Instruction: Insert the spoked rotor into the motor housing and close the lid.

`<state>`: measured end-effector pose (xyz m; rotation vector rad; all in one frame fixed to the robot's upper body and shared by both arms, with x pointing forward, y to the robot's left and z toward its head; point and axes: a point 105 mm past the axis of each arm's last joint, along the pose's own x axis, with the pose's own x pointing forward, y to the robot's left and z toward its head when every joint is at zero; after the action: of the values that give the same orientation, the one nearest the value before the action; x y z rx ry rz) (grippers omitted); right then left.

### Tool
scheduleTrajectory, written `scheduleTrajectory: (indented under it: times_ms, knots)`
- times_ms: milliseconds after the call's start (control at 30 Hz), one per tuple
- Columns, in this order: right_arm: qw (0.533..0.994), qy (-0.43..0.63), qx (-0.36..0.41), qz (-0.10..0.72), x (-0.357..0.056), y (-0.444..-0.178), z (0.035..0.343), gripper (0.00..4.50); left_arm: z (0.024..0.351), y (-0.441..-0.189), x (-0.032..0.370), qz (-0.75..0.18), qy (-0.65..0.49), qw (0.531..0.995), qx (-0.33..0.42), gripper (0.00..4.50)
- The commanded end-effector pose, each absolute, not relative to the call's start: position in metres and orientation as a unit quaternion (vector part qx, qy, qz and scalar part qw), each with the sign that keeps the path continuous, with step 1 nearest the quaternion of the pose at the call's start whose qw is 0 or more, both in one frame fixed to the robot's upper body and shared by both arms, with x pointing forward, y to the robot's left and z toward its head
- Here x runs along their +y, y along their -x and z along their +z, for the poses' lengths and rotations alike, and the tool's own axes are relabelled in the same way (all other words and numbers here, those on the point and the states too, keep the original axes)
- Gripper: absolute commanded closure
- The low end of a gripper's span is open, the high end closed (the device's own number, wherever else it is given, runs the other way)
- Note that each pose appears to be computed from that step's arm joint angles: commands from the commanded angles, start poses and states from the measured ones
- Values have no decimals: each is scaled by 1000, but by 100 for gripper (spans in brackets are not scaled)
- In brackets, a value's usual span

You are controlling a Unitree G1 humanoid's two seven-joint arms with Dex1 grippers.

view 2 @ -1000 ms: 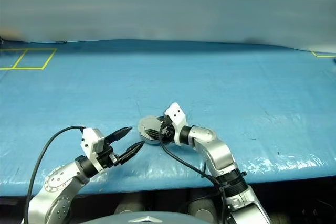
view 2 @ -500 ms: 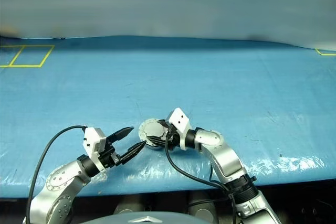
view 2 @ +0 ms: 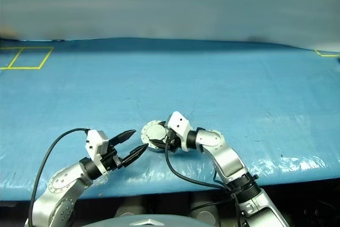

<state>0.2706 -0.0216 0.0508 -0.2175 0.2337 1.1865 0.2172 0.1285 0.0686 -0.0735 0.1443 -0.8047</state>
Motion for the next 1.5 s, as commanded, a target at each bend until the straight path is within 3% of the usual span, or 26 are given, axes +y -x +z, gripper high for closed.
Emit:
scheduleTrajectory:
  times_ms: [33, 200, 400, 633, 800, 1200, 1500]
  knots:
    - [821, 126, 203, 519, -41, -263, 0, 147, 76, -218, 126, -397, 32, 916, 51, 67]
    - [851, 122, 217, 462, -48, -274, -8, 147, 77, -219, 125, -395, 30, 917, 49, 67]
    - [819, 124, 280, 485, -63, -260, -20, 147, 80, -225, 126, -383, 25, 922, 44, 67]
    - [827, 101, 264, 486, -76, -264, -7, 147, 81, -226, 125, -385, 26, 922, 40, 67]
    - [833, 153, 246, 472, -70, -267, -15, 147, 82, -227, 124, -386, 24, 921, 37, 67]
    - [839, 150, 317, 416, -75, -270, -33, 147, 87, -243, 129, -357, 18, 934, 21, 67]
    - [860, 131, 314, 380, -77, -286, -21, 147, 91, -247, 129, -352, 18, 936, 10, 67]
